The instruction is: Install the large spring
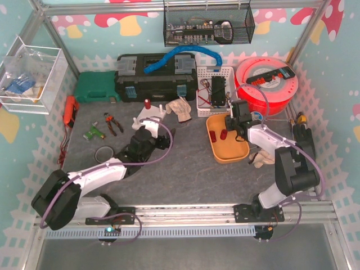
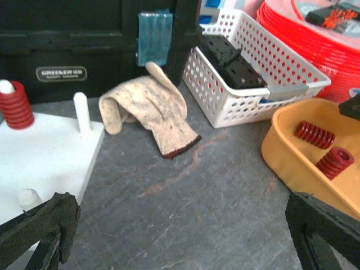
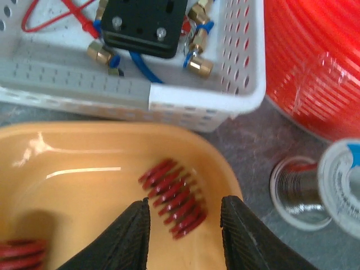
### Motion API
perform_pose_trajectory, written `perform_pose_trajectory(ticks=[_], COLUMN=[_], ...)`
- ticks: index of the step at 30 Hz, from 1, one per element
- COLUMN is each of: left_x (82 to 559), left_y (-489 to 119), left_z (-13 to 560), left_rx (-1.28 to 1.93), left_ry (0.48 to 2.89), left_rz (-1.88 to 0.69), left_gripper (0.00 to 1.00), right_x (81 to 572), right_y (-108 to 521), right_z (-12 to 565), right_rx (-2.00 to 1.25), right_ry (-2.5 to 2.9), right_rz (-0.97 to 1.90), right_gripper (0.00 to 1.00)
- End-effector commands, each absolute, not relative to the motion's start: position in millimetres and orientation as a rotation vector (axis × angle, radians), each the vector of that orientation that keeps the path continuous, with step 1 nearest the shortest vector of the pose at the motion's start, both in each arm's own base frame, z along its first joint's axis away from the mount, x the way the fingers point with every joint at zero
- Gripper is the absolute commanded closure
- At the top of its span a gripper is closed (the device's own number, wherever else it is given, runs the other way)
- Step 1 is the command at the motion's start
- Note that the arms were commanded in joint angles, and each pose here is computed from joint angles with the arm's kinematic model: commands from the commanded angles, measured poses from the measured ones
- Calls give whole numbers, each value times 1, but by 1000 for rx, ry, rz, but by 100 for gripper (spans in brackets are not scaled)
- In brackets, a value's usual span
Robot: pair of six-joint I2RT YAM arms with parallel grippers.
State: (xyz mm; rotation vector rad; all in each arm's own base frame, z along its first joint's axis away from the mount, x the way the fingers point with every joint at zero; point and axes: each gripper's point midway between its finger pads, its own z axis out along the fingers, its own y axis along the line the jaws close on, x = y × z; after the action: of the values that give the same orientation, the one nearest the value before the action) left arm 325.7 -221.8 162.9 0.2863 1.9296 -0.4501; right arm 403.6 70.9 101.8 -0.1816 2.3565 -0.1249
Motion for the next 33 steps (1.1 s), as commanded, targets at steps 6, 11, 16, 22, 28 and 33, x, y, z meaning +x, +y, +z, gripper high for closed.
perform_pose_trajectory(ticks=[6,11,16,22,28,33], left_x=[326,326,326,326,326,325], left_y=[-205,-204,-206,-205,-203,-205], left_z=[177,177,176,176,176,177], left_rx=[233,240,247,239,231,235], left_ry=[1871,1868,1871,1875,1874,1873], left_rz=[-389,-379,-382,-378,-374,-389], left_gripper=[1,1,1,1,1,1], right_x=[419,417,418,415,411,404], right_y=[72,72,70,68,73,73], right_z=[84,67,54,35,20,8], right_rx=[-290,-299,-301,-314,-321,-311], right_ry=[2434,2474,2506,2552,2599,2629], right_rz=[-185,-191,-210,-226,-181,-163], right_gripper=[63,63,63,60,60,59])
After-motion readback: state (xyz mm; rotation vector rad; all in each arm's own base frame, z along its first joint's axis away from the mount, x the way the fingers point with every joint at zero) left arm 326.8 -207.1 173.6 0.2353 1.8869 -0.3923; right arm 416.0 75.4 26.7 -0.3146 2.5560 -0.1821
